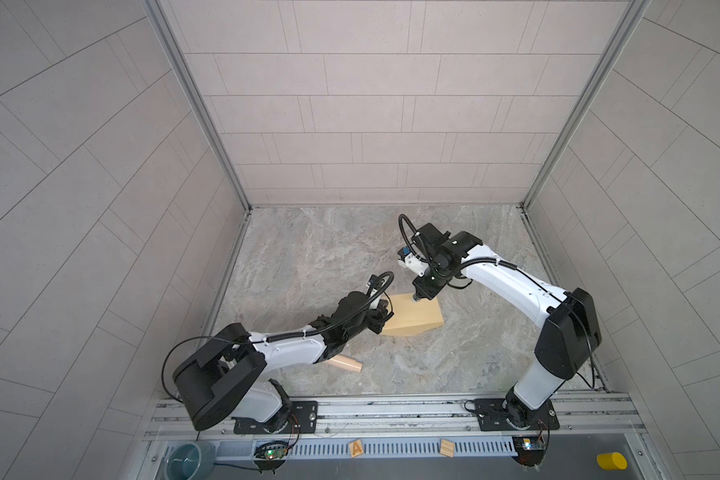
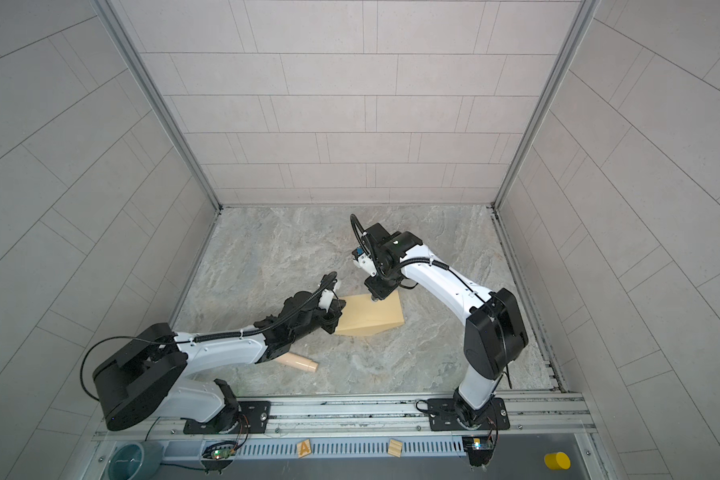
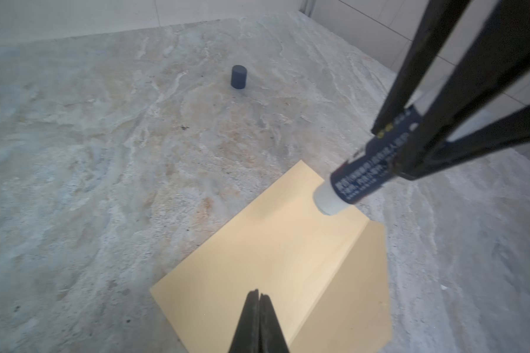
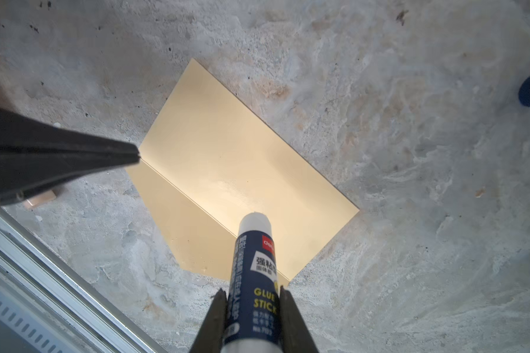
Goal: Place the letter into the envelope and seal it
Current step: 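Lower the glue stick tip onto the envelope with right while left holds it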
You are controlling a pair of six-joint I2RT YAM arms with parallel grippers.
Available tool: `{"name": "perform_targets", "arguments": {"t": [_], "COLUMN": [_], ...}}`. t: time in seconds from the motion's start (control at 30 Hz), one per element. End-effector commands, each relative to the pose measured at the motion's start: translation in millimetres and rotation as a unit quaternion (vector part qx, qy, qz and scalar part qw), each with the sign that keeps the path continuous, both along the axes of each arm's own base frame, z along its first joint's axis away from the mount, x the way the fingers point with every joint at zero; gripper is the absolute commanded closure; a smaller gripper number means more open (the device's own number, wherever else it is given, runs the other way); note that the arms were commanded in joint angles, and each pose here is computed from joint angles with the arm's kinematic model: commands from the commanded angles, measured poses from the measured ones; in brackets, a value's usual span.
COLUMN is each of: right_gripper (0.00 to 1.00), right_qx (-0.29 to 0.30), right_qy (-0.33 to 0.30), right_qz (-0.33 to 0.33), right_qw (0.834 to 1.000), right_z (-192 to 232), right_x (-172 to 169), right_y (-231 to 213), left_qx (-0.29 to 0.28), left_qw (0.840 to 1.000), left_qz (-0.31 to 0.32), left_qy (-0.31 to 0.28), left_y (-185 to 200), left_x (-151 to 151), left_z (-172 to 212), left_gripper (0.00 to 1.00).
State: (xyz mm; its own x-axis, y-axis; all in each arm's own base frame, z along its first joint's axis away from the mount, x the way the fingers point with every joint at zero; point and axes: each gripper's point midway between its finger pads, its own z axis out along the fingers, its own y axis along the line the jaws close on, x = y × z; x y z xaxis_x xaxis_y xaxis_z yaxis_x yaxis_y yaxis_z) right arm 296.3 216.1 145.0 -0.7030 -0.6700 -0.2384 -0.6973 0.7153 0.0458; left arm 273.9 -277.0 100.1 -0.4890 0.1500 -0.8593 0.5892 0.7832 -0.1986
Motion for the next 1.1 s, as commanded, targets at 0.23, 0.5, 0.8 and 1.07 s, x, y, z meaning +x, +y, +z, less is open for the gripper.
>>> {"name": "perform_targets", "arguments": {"t": [0.23,0.5,0.8,1.07], "right_gripper": [1.0,1.0,1.0,1.0], "right_qx": [-0.055,-0.055,-0.064,-0.065], "right_qy": [0.035,0.039,0.053,0.051], "right_qz": [0.037,0.038,0.042,0.037], "right_qw": [0.997,0.997,0.996,0.996], "right_z": [-15.5,-27.9,-41.6,-48.2], "right_x": [-8.7,-5.6,-4.9,0.4], "right_y": [14.3,28.0,34.5,40.3], "left_qx": [-0.082,-0.127,-0.146,-0.147], "left_qw": [0.989,0.971,0.962,0.955], "left_qz": [0.059,0.08,0.086,0.099], "left_qy": [0.109,0.186,0.214,0.236], "left_y": [9.4,5.6,4.2,2.7], "left_x": [6.2,12.4,14.1,15.6], "left_z": [-20.0,-40.7,-52.2,-63.1], "left_gripper": [1.0,1.0,1.0,1.0]}}
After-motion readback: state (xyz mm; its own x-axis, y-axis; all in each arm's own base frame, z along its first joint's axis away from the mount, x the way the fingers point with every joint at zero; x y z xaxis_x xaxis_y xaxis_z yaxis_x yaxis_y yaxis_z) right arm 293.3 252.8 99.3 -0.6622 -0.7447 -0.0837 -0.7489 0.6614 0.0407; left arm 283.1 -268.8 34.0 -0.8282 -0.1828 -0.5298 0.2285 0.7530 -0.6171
